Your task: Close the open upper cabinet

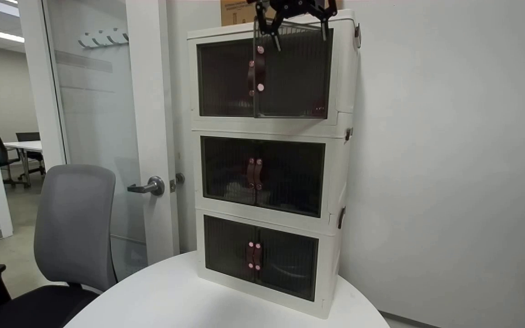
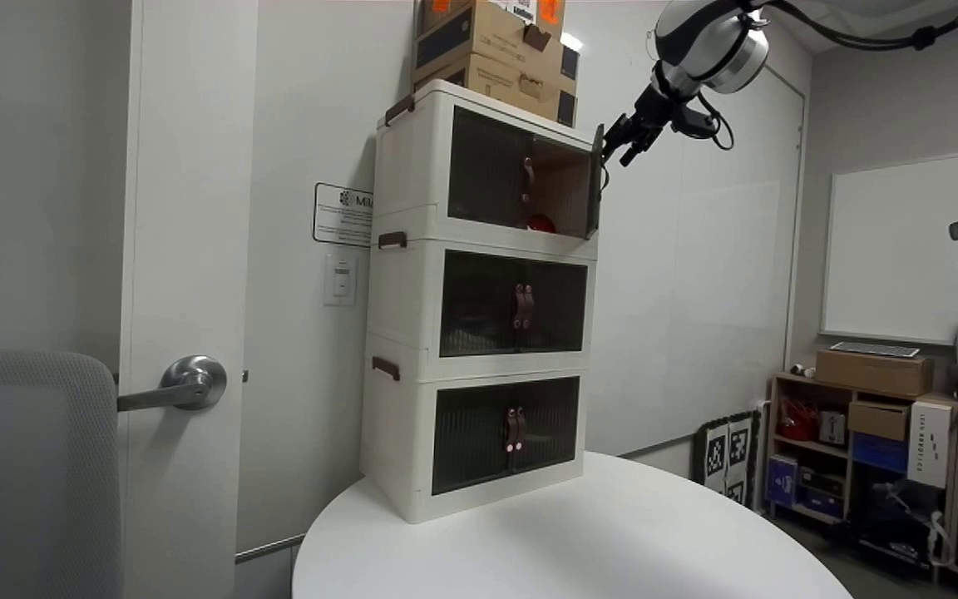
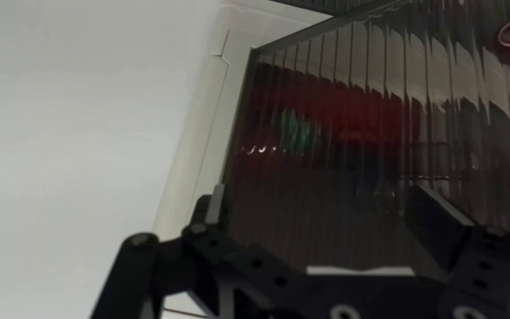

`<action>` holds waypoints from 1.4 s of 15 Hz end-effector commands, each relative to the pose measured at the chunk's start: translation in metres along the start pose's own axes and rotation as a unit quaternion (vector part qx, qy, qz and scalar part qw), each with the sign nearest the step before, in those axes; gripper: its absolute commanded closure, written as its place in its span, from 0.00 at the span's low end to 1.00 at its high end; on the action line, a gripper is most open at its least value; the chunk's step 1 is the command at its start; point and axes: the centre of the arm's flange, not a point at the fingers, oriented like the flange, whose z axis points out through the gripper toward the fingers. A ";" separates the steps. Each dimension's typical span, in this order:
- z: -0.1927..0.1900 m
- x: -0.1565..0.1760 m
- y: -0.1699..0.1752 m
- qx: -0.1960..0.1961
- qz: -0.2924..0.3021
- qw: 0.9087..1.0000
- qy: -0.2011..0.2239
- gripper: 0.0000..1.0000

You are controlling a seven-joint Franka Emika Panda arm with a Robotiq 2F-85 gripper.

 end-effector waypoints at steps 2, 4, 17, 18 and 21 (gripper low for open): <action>0.019 0.017 -0.011 -0.005 -0.022 0.999 0.030 0.00; 0.031 0.020 -0.013 -0.013 -0.032 0.998 0.043 0.00; 0.052 0.035 -0.019 -0.073 -0.064 0.983 0.156 0.00; 0.051 0.034 -0.021 -0.074 -0.062 0.983 0.159 0.00; 0.050 0.030 -0.026 -0.075 -0.058 0.982 0.162 0.00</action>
